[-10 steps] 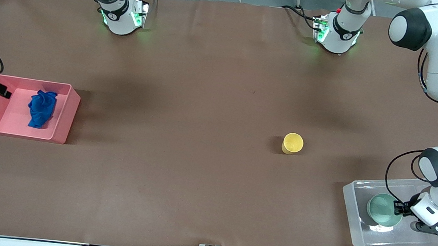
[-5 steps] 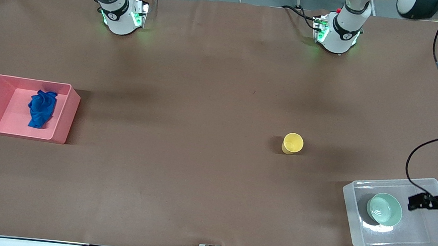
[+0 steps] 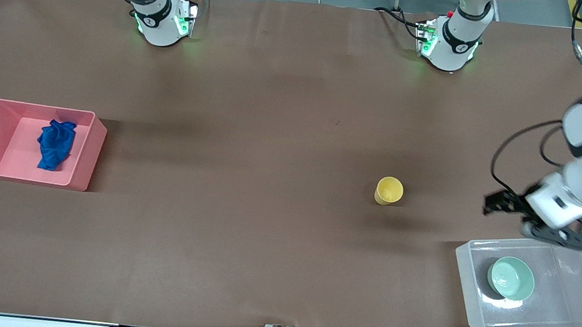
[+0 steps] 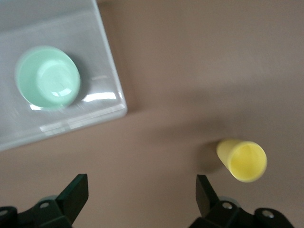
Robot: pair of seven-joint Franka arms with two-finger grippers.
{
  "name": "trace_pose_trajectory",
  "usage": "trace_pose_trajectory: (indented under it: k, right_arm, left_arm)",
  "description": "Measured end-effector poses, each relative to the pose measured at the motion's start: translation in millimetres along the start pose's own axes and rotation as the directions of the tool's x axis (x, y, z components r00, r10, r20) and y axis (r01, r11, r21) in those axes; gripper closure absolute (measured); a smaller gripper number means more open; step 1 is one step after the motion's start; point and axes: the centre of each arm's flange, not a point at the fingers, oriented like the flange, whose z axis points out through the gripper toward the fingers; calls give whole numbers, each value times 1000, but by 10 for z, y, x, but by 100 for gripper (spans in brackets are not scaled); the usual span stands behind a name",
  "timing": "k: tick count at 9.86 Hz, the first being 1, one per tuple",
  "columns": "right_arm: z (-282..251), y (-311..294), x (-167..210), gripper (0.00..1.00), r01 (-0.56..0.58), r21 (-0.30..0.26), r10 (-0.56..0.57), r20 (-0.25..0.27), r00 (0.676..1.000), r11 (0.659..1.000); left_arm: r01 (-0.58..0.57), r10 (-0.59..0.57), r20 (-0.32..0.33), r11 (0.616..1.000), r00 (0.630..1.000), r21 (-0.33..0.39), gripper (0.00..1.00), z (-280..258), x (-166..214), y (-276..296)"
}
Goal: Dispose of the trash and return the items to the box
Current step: 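Open the left gripper and move it to the yellow cup, then grasp the yellow cup with the left gripper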
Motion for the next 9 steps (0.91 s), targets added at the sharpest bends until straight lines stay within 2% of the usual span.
trace_pose_trajectory:
  k: [2,4,9]
  right_arm:
    - [-26,-7,4,0,2,-1,-2,-15,1000,1000]
    - [-47,-13,25,0,3,-3,-3,-36,999,1000]
    - [-51,-51,27,0,9,8,-9,-38,999,1000]
  left_arm:
    - [3,-3,43,1000,999,-1,0,285,-311,472]
    - [12,-12,29,1000,1000,-7,0,726,-481,676]
    - [45,-46,19,999,999,11,1,1716,-548,1176]
